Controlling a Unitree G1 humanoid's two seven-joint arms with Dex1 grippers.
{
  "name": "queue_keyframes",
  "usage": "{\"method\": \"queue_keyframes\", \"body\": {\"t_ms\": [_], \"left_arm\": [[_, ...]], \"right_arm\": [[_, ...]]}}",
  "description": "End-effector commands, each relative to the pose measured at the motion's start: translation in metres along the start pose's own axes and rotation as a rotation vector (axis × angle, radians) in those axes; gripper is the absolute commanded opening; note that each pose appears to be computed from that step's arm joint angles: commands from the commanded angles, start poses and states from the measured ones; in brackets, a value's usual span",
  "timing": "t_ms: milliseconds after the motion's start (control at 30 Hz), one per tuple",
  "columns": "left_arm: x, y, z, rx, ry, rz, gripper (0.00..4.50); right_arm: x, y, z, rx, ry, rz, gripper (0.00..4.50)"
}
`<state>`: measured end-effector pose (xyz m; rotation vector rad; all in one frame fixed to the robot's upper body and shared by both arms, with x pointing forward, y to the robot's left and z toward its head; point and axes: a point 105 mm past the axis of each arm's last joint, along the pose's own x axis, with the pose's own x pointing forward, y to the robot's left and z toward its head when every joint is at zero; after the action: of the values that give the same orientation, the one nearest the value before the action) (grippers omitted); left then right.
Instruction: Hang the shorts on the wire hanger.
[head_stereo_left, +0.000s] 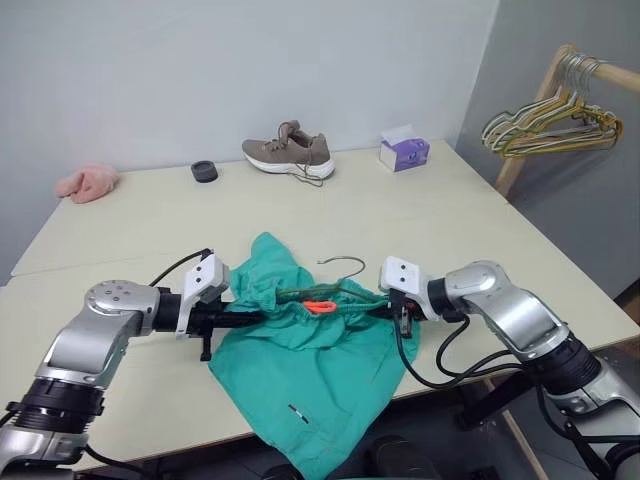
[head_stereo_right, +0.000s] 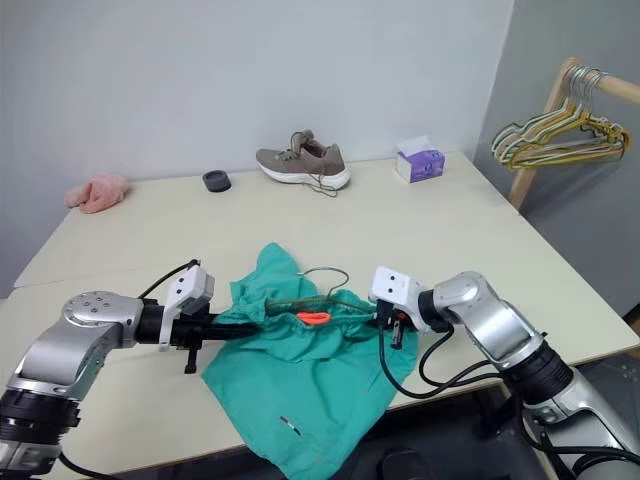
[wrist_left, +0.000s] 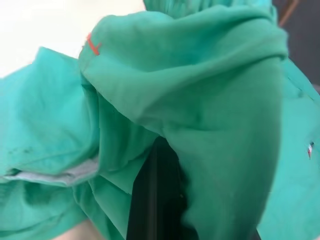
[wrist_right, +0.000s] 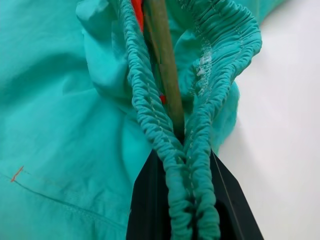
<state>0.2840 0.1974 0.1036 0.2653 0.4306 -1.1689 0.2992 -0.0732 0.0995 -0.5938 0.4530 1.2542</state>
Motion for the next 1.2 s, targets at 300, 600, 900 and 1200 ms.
{"method": "queue_keyframes", "body": {"t_ms": [300,600,900,1200], "left_arm": [[-0.026,0.042,0.025,0.007,-0.198,0.294,3.62],[-0.040,0.046,0.022,-0.015,-0.209,0.351,3.62],[0.034,-0.002,0.081,0.042,-0.340,0.054,3.62],[0.094,-0.035,0.120,0.169,-0.338,-0.122,3.62]], "right_arm": [[-0.030,0.001,0.001,0.202,-0.087,-0.064,0.00],[-0.064,-0.010,-0.044,0.577,-0.108,-0.267,0.00],[-0.141,0.000,-0.109,0.841,-0.074,-0.647,0.00],[-0.239,0.034,-0.180,1.113,0.095,-1.110,0.00]]}}
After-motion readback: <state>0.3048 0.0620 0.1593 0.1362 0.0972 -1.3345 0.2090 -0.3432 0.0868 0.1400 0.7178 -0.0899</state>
